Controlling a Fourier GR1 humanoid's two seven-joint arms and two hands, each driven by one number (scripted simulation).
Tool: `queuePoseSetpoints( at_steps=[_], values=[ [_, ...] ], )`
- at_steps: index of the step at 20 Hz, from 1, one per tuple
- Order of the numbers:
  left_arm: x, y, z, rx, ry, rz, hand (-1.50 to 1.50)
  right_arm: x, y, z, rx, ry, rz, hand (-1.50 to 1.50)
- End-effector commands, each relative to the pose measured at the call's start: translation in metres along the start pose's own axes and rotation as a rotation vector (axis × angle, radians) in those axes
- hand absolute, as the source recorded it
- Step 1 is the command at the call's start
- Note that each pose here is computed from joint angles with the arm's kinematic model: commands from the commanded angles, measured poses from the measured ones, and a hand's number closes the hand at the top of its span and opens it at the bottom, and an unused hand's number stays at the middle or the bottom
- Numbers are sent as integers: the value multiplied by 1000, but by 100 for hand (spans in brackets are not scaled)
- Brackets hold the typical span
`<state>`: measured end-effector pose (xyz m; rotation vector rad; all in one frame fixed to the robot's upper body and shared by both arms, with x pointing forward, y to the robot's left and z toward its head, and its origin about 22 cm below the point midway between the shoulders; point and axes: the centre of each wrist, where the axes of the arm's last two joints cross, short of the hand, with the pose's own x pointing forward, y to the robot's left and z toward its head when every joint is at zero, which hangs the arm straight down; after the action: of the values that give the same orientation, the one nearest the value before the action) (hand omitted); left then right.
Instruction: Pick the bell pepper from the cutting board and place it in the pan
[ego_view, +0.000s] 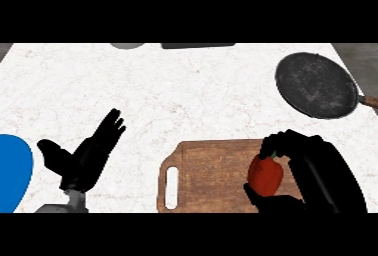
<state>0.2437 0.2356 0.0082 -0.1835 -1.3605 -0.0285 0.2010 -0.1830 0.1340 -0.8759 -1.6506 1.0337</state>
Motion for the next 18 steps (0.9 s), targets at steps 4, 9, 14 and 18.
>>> queuePoseSetpoints(
  at_steps=[4,9,14,18],
  values=[
    [0,-15,-5,-46,5,-2,0,-61,-33,28,-133,93,-262,150],
    [4,-18,-9,-55,1,-12,0,-118,-17,14,-163,139,-319,150],
    [-1,-22,-16,-78,9,-23,0,-157,-3,-22,-181,124,-159,150],
    [4,-20,-16,-76,13,-12,0,-178,18,-59,-264,166,-127,150]
  ],
)
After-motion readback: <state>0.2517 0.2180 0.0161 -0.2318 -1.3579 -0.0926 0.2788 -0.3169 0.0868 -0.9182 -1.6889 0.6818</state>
